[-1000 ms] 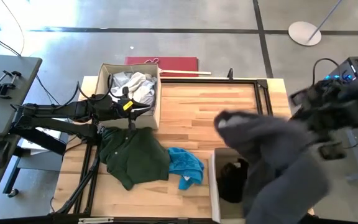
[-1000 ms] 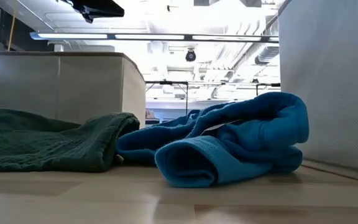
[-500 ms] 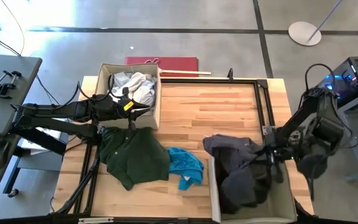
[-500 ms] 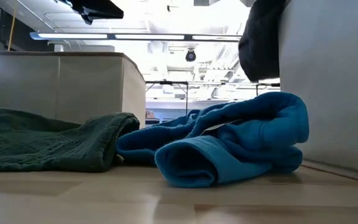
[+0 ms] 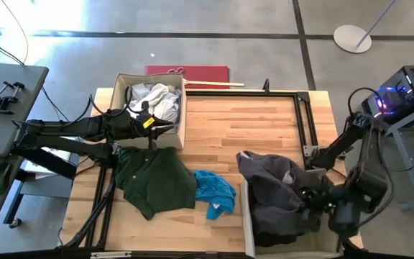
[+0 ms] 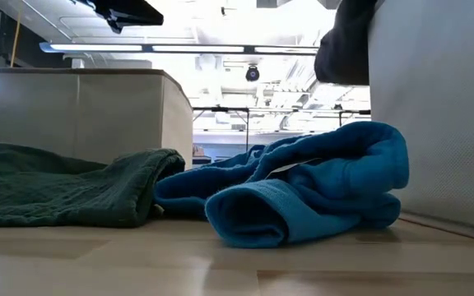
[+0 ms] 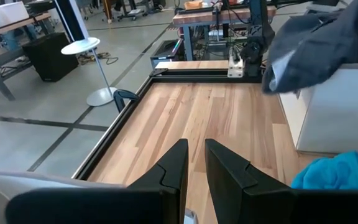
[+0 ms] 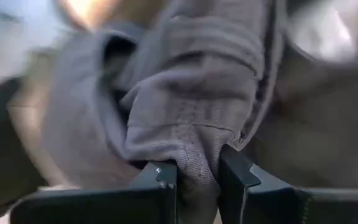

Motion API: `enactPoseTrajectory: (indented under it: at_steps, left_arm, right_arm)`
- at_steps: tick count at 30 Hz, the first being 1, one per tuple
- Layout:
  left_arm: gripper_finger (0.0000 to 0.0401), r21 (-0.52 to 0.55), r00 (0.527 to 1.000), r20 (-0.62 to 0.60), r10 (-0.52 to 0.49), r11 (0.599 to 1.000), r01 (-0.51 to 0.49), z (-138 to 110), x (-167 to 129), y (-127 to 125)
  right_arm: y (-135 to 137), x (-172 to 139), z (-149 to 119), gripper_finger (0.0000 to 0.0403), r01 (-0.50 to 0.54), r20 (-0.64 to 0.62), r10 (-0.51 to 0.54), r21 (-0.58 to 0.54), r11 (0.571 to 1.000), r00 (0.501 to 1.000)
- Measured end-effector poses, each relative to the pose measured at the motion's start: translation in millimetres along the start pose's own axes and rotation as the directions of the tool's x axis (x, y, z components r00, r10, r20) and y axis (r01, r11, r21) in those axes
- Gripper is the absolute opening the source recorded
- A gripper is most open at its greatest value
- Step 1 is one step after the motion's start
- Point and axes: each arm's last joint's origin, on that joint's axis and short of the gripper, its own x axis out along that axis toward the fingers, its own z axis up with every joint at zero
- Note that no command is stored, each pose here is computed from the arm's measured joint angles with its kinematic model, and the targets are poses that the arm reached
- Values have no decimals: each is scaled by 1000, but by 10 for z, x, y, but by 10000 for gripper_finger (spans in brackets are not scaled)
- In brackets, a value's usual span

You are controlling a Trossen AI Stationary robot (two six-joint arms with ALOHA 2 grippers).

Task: Sort clothes
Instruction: Put the gray shorts into the bottom laundry organizer

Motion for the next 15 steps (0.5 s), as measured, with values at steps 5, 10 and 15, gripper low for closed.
enactPoseTrajectory:
  at_steps: [5,10,15]
  left_arm:
    - [44,3,1000,-7,0,1000,0,-7,0,0]
    - [44,4,1000,-7,0,1000,0,-7,1,1]
    - [44,18,1000,-18,0,1000,1,-19,2,-1]
  right_arm:
    - [17,174,-61,42,201,-133,-184,134,970,974]
    - [27,269,72,42,225,-162,-196,187,956,967]
    - [-156,682,165,42,199,-371,-115,196,960,921]
